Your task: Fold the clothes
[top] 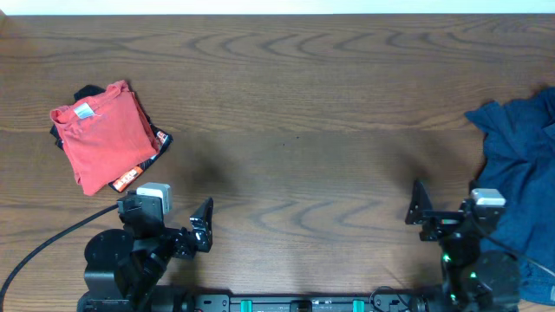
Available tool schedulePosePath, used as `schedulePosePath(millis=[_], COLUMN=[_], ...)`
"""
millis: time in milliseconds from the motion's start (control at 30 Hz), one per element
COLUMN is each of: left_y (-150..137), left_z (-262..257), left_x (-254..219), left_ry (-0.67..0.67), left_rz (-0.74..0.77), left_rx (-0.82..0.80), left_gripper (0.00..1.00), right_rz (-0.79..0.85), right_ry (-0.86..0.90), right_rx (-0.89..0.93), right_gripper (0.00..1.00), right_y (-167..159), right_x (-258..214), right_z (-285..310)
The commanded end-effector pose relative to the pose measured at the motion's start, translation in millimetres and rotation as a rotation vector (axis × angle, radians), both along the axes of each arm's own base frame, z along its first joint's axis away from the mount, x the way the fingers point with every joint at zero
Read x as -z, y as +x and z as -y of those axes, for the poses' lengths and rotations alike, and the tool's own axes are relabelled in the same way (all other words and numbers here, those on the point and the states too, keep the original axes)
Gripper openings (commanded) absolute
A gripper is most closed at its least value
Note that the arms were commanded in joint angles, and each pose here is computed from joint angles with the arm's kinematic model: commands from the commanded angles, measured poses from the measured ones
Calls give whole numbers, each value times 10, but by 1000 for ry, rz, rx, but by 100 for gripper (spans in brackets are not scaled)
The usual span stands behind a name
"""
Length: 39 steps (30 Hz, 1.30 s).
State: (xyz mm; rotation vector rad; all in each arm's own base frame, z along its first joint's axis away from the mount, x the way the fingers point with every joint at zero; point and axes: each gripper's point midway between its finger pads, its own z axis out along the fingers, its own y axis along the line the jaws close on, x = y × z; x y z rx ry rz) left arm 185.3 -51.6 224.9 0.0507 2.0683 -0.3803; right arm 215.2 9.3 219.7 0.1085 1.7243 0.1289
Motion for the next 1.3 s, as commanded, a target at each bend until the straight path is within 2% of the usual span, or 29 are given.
schedulePosePath(millis=[0, 200, 300, 1267], left_y=[7, 7, 7, 7], left_z=[-12, -12, -12, -12], left_x=[-3, -3, -3, -3], left_ry=[1, 1, 1, 1], left_rz=[3, 3, 3, 3], left_rx=[-7, -7, -7, -7], left_gripper=[98, 98, 98, 98], right_rz=[59, 123, 87, 93], right_ry=[-35, -162, -173, -166], right_rx=[-19, -46, -96, -117], right_gripper=[99, 99, 99, 99], right_y=[99, 254, 295, 292], right_x=[147, 356, 640, 630], right_z=[-42, -86, -170, -209])
